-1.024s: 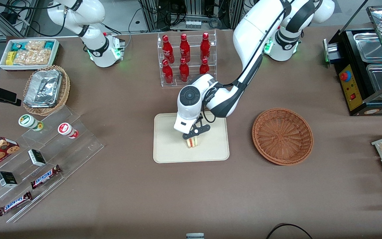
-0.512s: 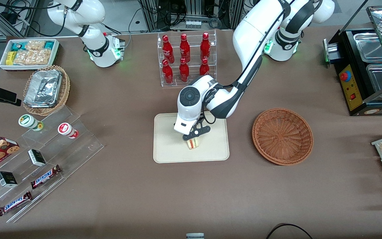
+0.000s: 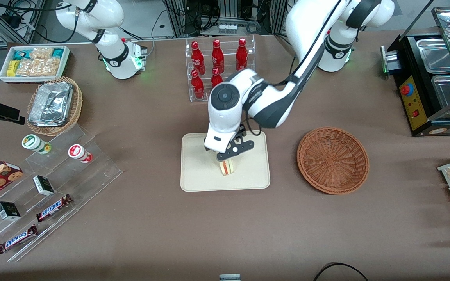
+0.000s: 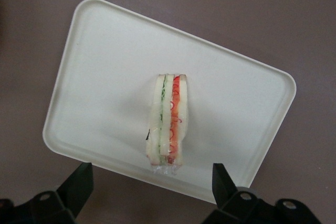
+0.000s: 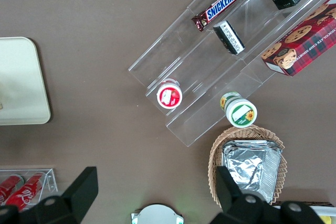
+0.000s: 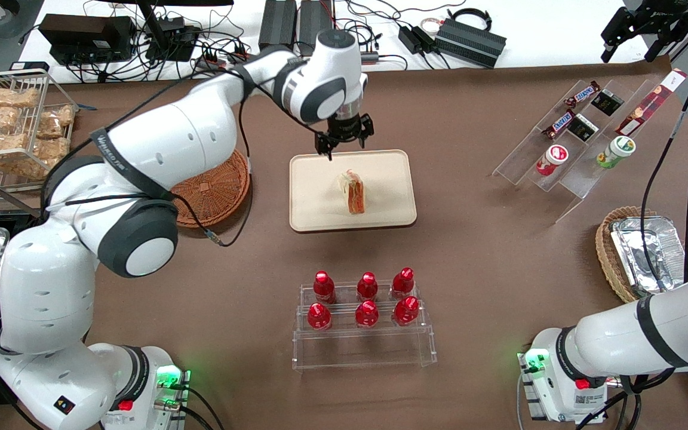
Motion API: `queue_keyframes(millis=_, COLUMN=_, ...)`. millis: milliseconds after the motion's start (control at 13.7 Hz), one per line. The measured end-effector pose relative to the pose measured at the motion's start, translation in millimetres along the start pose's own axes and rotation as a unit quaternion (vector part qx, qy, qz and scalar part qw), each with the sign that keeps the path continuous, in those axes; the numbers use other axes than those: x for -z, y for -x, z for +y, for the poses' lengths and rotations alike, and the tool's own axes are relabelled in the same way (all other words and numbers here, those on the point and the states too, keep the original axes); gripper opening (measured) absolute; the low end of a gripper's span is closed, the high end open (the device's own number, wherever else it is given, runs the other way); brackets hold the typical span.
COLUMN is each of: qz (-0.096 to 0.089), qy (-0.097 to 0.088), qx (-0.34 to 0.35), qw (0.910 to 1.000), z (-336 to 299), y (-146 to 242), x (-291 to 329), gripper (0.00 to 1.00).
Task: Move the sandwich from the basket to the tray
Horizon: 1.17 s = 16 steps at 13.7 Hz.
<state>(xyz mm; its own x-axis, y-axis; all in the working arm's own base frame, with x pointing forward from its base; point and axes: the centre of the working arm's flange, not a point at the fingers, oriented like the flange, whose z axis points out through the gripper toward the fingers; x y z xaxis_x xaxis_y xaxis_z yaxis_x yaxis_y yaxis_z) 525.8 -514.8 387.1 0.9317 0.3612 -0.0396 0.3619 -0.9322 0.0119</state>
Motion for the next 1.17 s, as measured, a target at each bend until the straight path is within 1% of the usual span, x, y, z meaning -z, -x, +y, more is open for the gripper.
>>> queue_keyframes(millis=220, qz=0.002, qy=-0.023, qx=-0.04, qw=0.999, z=-18, y=-16, x=31, gripper=1.0)
queue_keyframes(millis=293, qz=0.006, qy=-0.029, qx=-0.051, qw=0.9982, z=-26, y=-26, x=40, gripper=1.0)
queue_keyframes(millis=439, qz=0.016, qy=-0.035, qx=-0.045, qw=0.9982, z=-48, y=-53, x=60, gripper=1.0)
queue_keyframes(millis=512, qz=0.015, qy=-0.039, qx=-0.042, qw=0.9982, z=-64, y=-71, x=70, gripper=1.0)
queue_keyframes(millis=805, qz=-0.003, qy=-0.06, qx=-0.072, qw=0.9956, z=-131, y=-130, x=78, gripper=1.0)
queue_keyframes(millis=951, qz=-0.01, qy=-0.064, qx=-0.088, qw=0.994, z=-165, y=-154, x=83, gripper=1.0)
queue_keyframes(millis=1024, qz=-0.016, qy=-0.066, qx=-0.1, qw=0.9927, z=-195, y=-172, x=93, gripper=1.0)
queue_keyframes(millis=1171, qz=-0.021, qy=-0.065, qx=-0.121, qw=0.9904, z=-229, y=-188, x=108, gripper=1.0)
